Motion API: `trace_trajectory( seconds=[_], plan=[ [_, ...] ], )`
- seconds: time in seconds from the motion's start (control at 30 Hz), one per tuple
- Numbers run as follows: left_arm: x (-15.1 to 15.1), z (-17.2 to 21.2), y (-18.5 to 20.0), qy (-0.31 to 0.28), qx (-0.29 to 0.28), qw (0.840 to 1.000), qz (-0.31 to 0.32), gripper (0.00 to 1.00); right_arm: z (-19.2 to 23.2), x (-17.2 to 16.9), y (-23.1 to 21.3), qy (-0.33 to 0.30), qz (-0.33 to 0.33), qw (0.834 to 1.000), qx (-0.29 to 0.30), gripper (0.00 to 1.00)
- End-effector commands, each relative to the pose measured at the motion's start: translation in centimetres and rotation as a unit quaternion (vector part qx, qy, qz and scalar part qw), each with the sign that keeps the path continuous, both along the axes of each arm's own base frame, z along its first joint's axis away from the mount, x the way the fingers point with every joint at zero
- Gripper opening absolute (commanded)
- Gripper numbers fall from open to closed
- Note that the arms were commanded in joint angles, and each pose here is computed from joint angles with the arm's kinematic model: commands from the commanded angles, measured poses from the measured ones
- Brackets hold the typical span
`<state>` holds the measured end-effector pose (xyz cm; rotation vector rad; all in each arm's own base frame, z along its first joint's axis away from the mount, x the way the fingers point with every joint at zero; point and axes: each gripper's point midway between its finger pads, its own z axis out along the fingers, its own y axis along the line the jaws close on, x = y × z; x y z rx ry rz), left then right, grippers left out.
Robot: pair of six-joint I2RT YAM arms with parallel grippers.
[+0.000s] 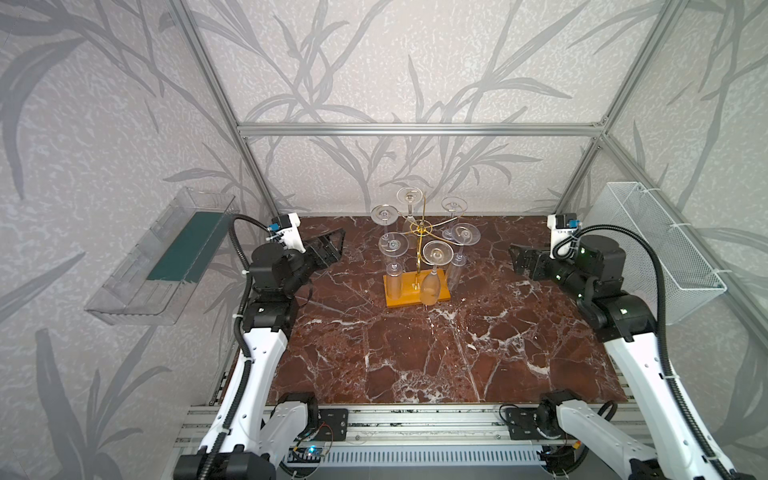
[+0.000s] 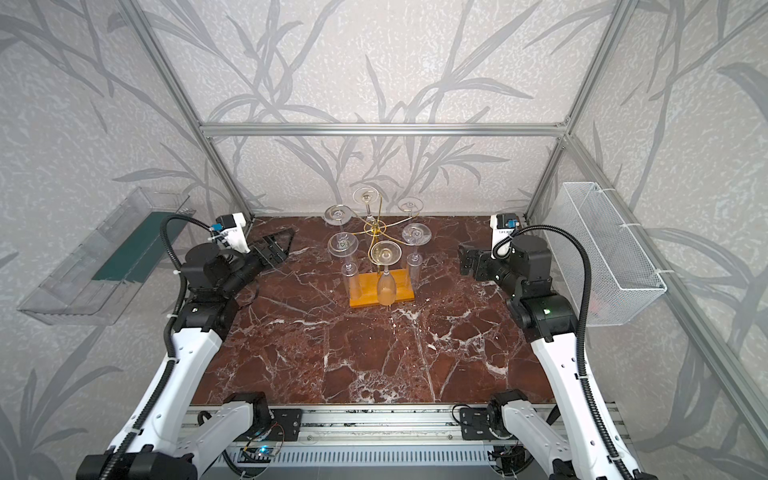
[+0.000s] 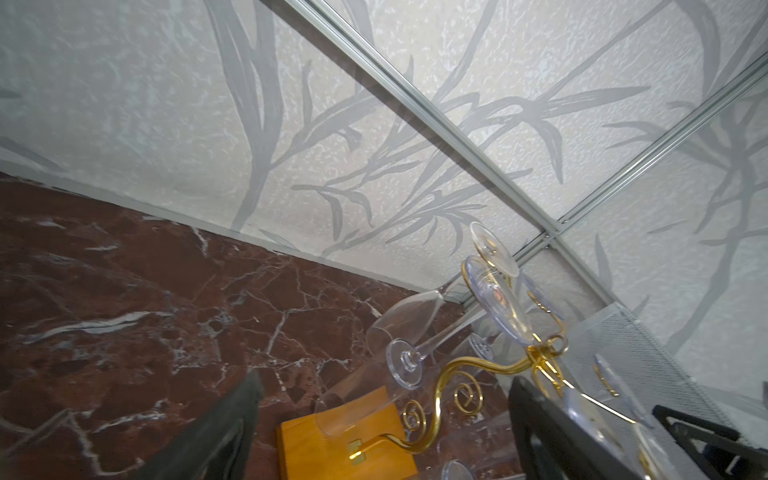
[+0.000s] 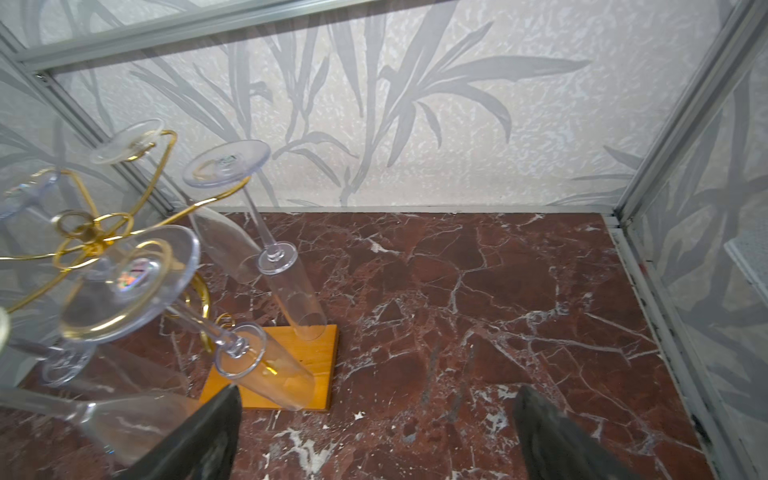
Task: Take the wine glass off the wine glass rack
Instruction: 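Raise both arms and bring both grippers toward the glass rack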
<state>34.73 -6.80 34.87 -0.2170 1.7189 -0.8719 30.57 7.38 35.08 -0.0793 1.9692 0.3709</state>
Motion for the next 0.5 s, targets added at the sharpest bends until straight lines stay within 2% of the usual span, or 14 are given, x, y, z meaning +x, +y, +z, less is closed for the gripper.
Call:
trace_trajectory(
  seconds=[0.0, 0.23, 0.37, 0.47],
  plan=[
    [-0.9, 1.0, -2.3, 0.035, -0.077, 0.994, -0.065, 0.91, -1.8, -2.6, 1.8, 0.077, 0.040, 0.995, 0.049, 0.99],
    [-1.3, 3.7, -4.6, 0.045, -0.191, 0.974, -0.113, 0.88, -0.1, -4.6, 3.0, 0.091, 0.072, 0.989, 0.090, 0.99],
    [-1.1, 3.8, -6.5, 0.075, -0.194, 0.969, -0.132, 0.85, 0.3, -5.3, 3.9, 0.088, 0.094, 0.985, 0.114, 0.99],
    [-0.5, 2.6, -7.7, 0.122, -0.179, 0.967, -0.138, 0.80, 0.3, -5.7, 4.2, 0.085, 0.101, 0.983, 0.127, 0.99]
  ],
)
